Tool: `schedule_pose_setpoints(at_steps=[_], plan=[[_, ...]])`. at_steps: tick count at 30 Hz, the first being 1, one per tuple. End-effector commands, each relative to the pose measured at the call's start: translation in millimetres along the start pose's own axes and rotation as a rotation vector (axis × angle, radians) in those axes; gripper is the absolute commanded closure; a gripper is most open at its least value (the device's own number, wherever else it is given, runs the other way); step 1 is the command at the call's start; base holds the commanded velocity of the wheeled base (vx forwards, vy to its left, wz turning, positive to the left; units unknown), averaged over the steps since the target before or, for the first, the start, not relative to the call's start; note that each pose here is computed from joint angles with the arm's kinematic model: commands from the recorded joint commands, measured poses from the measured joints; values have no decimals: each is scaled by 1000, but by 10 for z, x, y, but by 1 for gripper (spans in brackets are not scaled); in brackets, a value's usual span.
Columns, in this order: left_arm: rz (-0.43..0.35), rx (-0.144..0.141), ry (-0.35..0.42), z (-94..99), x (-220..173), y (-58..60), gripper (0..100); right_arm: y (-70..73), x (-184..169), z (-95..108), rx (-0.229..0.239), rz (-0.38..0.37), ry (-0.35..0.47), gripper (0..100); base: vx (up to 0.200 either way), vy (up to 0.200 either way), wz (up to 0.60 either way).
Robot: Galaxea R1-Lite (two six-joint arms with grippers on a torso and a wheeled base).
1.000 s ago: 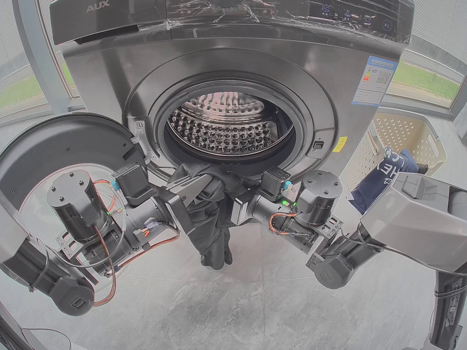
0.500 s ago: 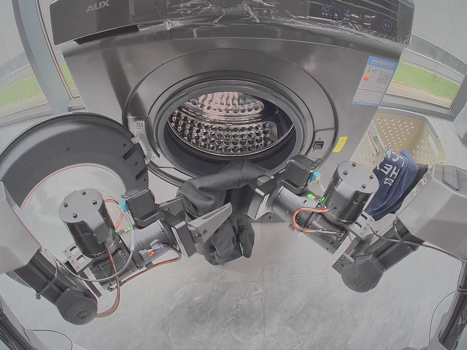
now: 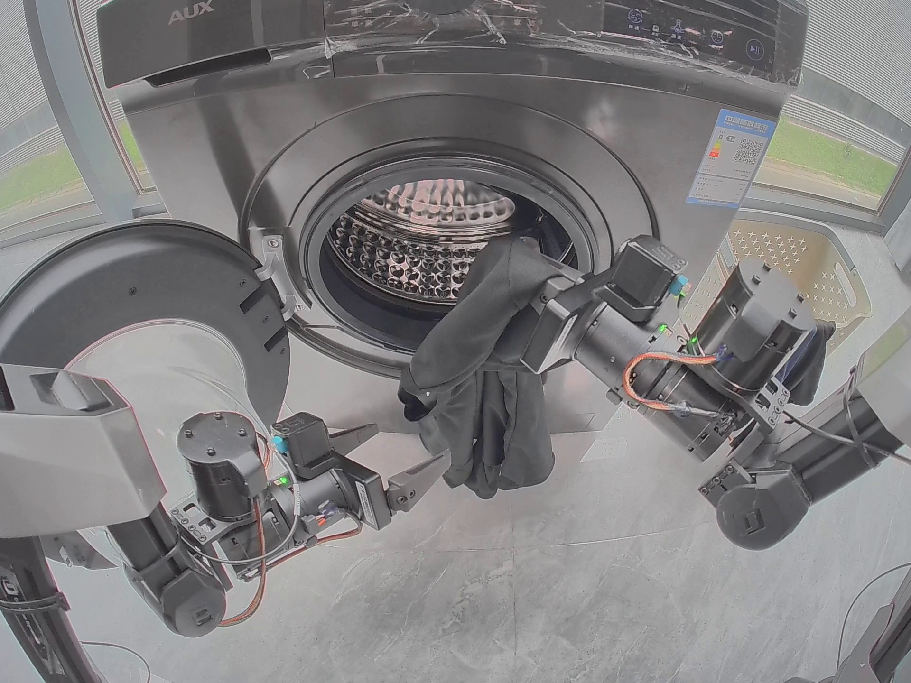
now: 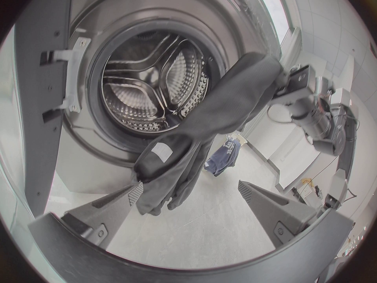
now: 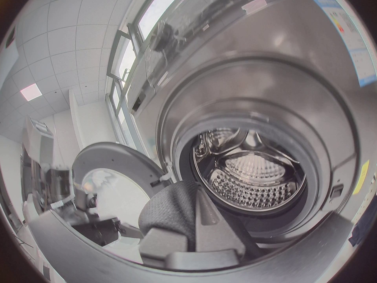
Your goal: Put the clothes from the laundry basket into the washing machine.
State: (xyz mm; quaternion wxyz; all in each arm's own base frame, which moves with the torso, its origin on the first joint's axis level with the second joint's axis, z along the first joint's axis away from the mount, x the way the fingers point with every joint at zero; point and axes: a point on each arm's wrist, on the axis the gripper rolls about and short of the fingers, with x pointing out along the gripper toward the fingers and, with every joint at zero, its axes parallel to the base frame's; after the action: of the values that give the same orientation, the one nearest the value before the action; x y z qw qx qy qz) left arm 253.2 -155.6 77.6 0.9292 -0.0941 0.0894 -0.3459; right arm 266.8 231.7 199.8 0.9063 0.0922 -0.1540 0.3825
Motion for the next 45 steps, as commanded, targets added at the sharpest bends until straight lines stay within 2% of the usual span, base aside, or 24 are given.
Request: schedule_pose_setpoints(at_steps=[1, 7, 9, 10, 15, 21, 22, 27, 31, 36, 45], plan=[[28, -2, 63, -192, 77, 102, 0, -4, 4, 101, -4, -1, -30, 100, 0, 0, 0], [77, 24, 87, -304, 163, 310, 0, -19, 24, 131, -7, -4, -44, 100, 0, 0, 0], [80, 27, 88, -314, 171, 324, 0, -19, 24, 131, -7, -4, -44, 100, 0, 0, 0], [101, 27, 102, -371, 197, 415, 0, -24, 18, 131, -7, -6, -42, 100, 0, 0, 0], [105, 25, 116, -463, 281, 470, 0, -35, 17, 132, -8, -8, -42, 100, 0, 0, 0], [116, 32, 96, -539, 475, 594, 0, 2, -12, 155, -5, 0, -42, 100, 0, 0, 0], [124, 39, 99, -589, 523, 653, 0, 19, -18, 160, -3, 4, -42, 100, 0, 0, 0], [130, 57, 88, -655, 642, 741, 0, 34, -31, 209, -3, 8, -52, 100, 0, 0, 0], [128, 71, 29, -658, 860, 852, 0, 29, -54, 188, -4, 7, -42, 100, 0, 0, 0], [102, 87, -27, -615, 1037, 879, 0, 34, -70, 165, -3, 8, -31, 100, 0, 0, 0], [85, 92, -36, -672, 1125, 885, 0, 32, -73, 139, -2, 7, -23, 100, 0, 0, 0]])
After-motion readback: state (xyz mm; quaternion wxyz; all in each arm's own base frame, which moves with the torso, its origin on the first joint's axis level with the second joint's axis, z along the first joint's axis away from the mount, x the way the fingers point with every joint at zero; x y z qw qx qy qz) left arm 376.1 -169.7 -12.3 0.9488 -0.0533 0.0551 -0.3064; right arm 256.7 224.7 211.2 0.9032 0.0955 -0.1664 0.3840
